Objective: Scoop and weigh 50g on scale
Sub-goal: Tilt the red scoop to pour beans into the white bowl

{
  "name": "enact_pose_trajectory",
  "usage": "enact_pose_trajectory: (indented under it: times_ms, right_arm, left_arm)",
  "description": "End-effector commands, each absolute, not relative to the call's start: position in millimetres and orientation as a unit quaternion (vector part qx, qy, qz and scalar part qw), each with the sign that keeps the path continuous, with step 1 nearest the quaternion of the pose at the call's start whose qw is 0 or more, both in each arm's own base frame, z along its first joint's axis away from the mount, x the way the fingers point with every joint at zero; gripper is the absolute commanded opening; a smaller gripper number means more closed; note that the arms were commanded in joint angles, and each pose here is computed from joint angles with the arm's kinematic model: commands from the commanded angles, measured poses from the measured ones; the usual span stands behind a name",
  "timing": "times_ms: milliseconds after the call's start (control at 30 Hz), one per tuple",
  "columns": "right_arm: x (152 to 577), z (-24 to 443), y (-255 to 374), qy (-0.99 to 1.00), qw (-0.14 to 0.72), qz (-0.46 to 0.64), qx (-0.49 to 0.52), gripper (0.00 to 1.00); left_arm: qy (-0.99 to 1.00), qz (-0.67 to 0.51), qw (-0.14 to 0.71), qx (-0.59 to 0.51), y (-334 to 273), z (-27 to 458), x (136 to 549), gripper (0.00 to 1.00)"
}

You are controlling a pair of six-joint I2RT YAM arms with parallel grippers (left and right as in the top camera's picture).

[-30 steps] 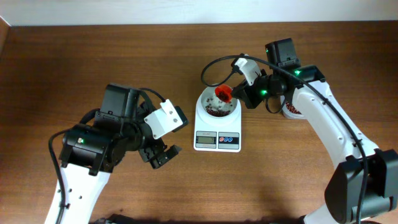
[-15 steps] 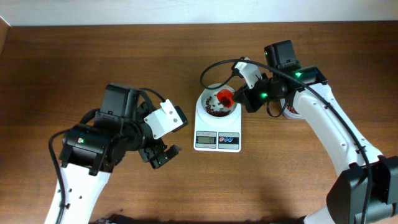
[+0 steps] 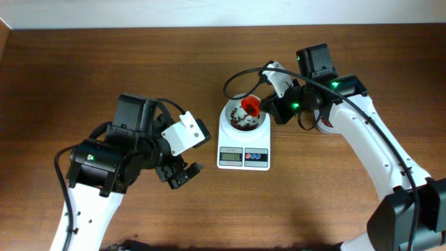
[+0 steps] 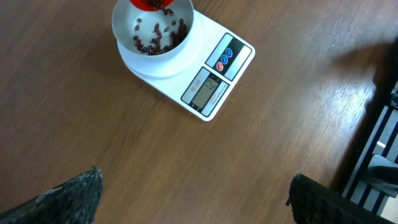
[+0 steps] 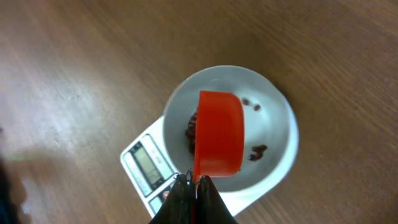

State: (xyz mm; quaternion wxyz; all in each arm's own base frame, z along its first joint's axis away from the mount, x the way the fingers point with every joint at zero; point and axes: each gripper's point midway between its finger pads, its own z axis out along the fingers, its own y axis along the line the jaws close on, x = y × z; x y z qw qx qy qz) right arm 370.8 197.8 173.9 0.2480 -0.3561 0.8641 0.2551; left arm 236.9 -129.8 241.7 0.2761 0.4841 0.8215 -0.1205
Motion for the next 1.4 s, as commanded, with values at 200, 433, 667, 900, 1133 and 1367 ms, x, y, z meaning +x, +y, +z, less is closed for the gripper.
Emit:
enact_pose_trajectory:
  times_ms: [200, 433, 667, 900, 1133, 1367]
  right_arm:
    - [361, 181, 209, 0.857, 0.25, 0.256, -0.37, 0.04]
    - [364, 184, 211, 0.857, 0.257, 0.263, -0.362, 0.04]
    - [373, 172, 196, 0.889, 0.25, 0.194, -0.331, 0.04]
    - [368, 178, 207, 0.872, 0.255, 0.225, -0.352, 0.04]
    - [375, 177, 202, 0.884, 0.258, 0.211, -0.327, 0.04]
    - [380, 181, 204, 0.883, 0.269, 0.216, -0.318, 0.04]
  left_arm:
    - [0.821, -0.118, 0.287, 0.48, -129, 249, 239, 0.99]
    - [0.821, -0.118, 0.287, 0.48, -129, 249, 239, 0.99]
    - [0.821, -0.118, 0.287, 0.48, -129, 249, 239, 0.99]
    - [0.821, -0.118, 0.287, 0.48, -129, 249, 239, 0.99]
    - [0.821, -0.118, 0.287, 0.48, -129, 249, 239, 0.99]
    - [0.821, -0.118, 0.287, 0.48, -129, 249, 239, 0.99]
